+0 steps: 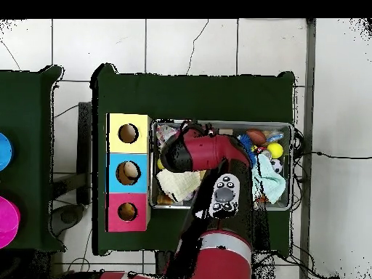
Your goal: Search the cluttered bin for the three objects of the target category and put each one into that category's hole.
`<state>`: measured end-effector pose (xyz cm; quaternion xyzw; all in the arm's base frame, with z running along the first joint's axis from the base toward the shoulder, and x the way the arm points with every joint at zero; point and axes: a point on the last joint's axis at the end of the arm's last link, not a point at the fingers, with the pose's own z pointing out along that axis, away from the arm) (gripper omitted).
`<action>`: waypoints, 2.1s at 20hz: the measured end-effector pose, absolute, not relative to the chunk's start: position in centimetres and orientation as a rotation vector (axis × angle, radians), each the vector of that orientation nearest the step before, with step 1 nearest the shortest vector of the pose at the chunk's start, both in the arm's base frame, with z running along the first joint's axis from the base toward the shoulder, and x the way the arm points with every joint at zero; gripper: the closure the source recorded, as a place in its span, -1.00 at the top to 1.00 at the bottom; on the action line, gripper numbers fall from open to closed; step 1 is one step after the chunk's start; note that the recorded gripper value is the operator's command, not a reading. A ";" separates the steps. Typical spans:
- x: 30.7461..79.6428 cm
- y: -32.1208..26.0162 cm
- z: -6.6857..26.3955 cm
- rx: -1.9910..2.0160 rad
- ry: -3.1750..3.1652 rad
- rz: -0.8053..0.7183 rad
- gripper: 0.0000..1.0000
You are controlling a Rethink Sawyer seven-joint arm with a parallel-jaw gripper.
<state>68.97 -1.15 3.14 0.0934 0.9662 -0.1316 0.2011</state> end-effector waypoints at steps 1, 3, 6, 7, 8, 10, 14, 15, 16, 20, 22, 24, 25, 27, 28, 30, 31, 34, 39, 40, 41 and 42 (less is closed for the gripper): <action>68.9 -1.5 3.2 0.263 2.698 -0.376 1.00; 68.7 -2.2 3.2 0.265 2.696 -0.394 1.00; 68.3 -3.3 3.0 0.269 2.696 -0.424 1.00; 68.1 -3.7 2.9 0.270 2.695 -0.435 1.00; 68.0 -3.9 2.8 0.271 2.695 -0.438 1.00; 67.8 -4.6 2.4 0.281 2.695 -0.441 1.00; 67.3 -6.1 1.6 0.314 2.708 -0.445 1.00; 67.1 -6.7 1.3 0.326 2.713 -0.447 1.00; 67.0 -6.8 1.2 0.330 2.715 -0.447 1.00; 66.2 -8.3 0.5 0.368 2.732 -0.449 1.00; 65.7 -8.9 0.2 0.388 2.740 -0.445 1.00; 65.6 -9.0 0.1 0.396 2.744 -0.442 1.00; 65.5 -9.1 0.0 0.400 2.746 -0.439 1.00; 65.3 -9.0 -0.2 0.410 2.753 -0.432 1.00; 65.2 -8.9 -0.2 0.412 2.756 -0.430 1.00; 65.0 -8.7 -0.2 0.418 2.761 -0.425 1.00; 65.0 -8.6 -0.1 0.417 2.761 -0.425 1.00; 65.0 -7.8 0.3 0.401 2.760 -0.422 1.00; 65.2 -5.5 1.6 0.359 2.752 -0.411 1.00; 65.2 -5.3 1.7 0.355 2.751 -0.409 1.00; 65.3 -4.9 2.1 0.348 2.747 -0.407 1.00; 65.4 -4.7 2.3 0.344 2.744 -0.405 1.00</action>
